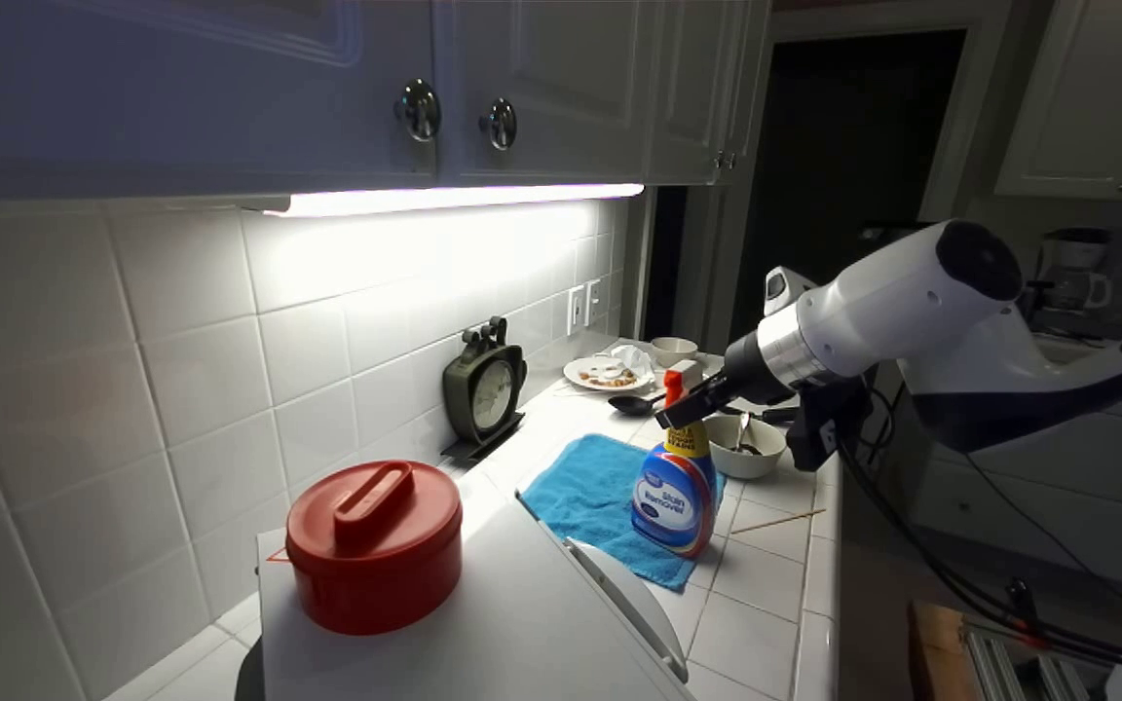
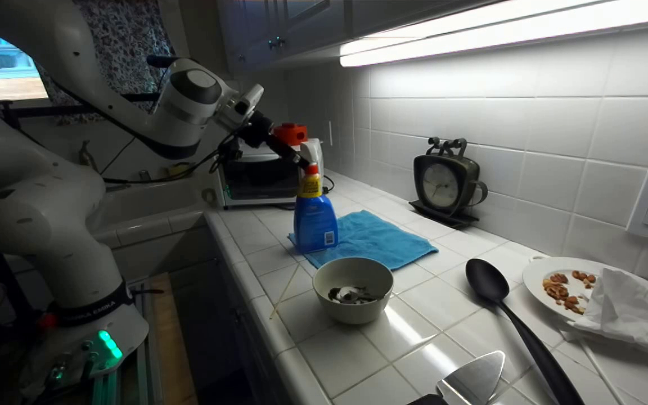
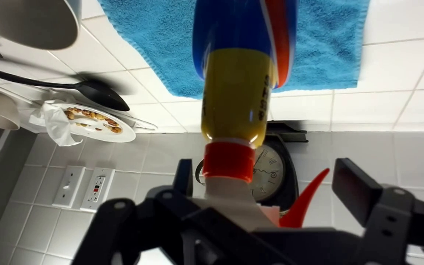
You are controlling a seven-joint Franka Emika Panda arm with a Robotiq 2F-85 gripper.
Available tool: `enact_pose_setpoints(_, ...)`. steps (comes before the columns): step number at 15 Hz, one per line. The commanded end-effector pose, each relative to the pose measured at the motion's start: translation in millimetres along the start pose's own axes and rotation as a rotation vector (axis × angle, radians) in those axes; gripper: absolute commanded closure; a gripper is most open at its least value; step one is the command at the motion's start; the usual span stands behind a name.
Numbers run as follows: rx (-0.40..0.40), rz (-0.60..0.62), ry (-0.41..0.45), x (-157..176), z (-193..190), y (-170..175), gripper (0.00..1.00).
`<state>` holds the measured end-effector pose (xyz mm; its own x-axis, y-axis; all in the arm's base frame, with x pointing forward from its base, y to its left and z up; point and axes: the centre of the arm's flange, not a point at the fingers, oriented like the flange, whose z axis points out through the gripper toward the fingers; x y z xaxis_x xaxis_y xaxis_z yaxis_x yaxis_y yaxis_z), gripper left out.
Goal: Spray some contents from the spray bottle
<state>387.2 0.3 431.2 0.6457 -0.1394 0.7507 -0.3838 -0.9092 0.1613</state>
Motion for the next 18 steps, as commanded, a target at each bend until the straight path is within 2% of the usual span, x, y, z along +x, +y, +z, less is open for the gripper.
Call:
enact_pose_setpoints(1, -0.007, 0.005, 0.027, -19.1, -17.2, 11.4, 0.34)
enact_pose_setpoints(3, -0.009, 0.005, 0.026, -19.0, -17.0, 11.7, 0.47)
enact_pose_setpoints(4, -0.012, 0.005, 0.026, -18.9, -16.7, 12.4, 0.42)
enact_pose_setpoints(6, -0.017, 0.002, 0.026, -18.8, -16.2, 13.4, 0.42)
enact_pose_setpoints(7, -0.021, -0.002, 0.026, -18.8, -16.0, 14.1, 0.40)
enact_pose_setpoints(8, -0.024, -0.003, 0.026, -18.8, -15.7, 14.9, 0.27)
enact_pose_setpoints(10, -0.022, -0.003, 0.025, -19.0, -15.7, 14.3, 0.24)
enact_pose_setpoints(11, -0.020, -0.004, 0.026, -19.0, -16.0, 13.6, 0.06)
enact_pose_setpoints(13, -0.020, -0.004, 0.025, -19.0, -16.3, 12.8, 0.01)
enact_pose_setpoints(18, -0.015, -0.006, 0.021, -18.3, -16.9, 11.3, 0.00)
